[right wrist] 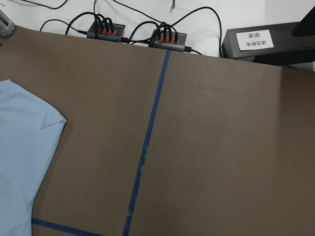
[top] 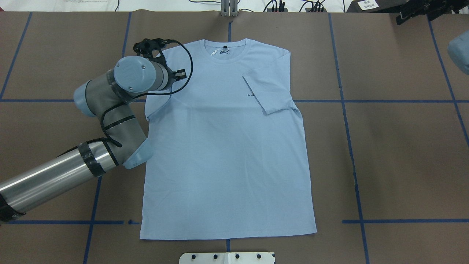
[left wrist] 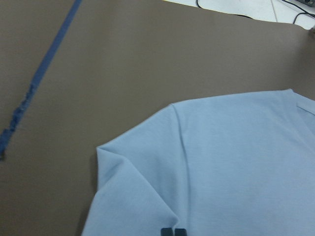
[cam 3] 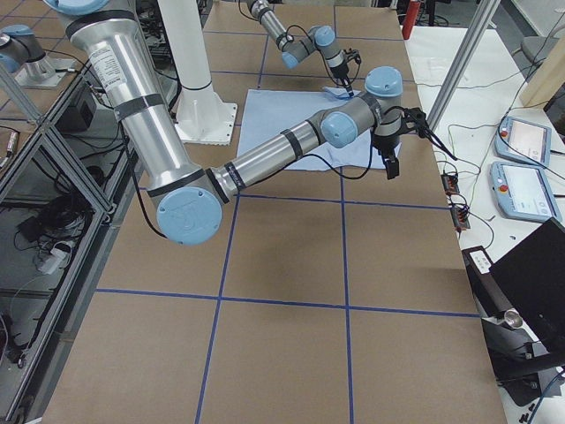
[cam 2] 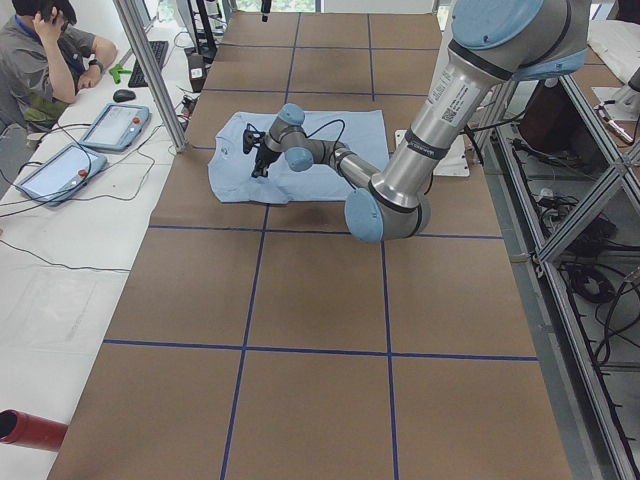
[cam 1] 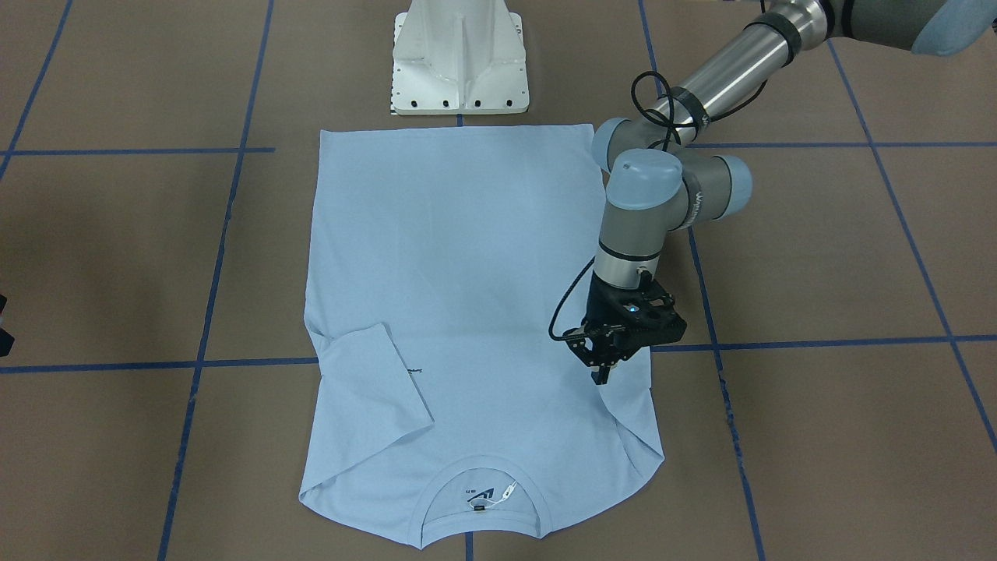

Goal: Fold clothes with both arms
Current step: 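Fold the other sleeve inward with the left gripper while the right arm withdraws, then move both grippers to the hem corners nearest the robot and grasp them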

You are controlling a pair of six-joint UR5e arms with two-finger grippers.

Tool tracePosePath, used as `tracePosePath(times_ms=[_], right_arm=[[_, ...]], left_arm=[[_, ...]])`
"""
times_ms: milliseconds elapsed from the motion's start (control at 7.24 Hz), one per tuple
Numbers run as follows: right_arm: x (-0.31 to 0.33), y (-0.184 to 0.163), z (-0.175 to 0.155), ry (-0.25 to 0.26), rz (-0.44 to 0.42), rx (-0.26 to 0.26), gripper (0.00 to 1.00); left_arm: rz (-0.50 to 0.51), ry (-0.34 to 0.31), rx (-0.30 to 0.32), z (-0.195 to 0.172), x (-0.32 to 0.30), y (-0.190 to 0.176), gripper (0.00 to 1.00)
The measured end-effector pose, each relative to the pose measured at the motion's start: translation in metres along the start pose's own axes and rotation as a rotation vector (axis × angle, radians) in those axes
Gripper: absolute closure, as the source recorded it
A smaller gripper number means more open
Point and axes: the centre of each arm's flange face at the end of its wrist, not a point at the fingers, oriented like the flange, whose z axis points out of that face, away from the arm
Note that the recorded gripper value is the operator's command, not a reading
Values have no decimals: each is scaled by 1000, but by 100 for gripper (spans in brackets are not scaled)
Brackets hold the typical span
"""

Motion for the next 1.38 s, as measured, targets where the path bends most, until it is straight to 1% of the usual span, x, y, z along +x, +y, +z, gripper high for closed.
tracePosePath(times_ms=[276, 415, 553, 691, 829, 967, 1106, 1244, 1382], right_arm=[[1, 1, 1, 1, 1, -1, 0], [1, 1, 1, 0, 1, -3, 0], [0, 2, 2, 0, 0, -4, 0], [-2, 3, 4, -2, 0, -8, 0], [-9, 6, 9, -8, 7, -17, 0], [-24, 15, 17, -16, 28, -28, 0], [-45, 37, 25, -11, 63, -34, 0], [-75, 72, 33, 8, 106, -28, 0], [-115, 110, 39, 23, 164, -9, 0]], left_arm=[[-16, -10, -9, 5, 23, 3, 100], [-18, -19, -12, 10, 27, 3, 1], [-7, -25, -14, 14, 26, 4, 0], [19, -19, -14, 11, 26, 4, 0], [55, 9, -13, -2, 26, 5, 0], [110, 51, -24, -27, 20, 8, 0], [166, 96, -47, -59, 8, 14, 0], [195, 128, -62, -93, -4, 20, 0], [209, 150, -72, -124, -12, 27, 0]])
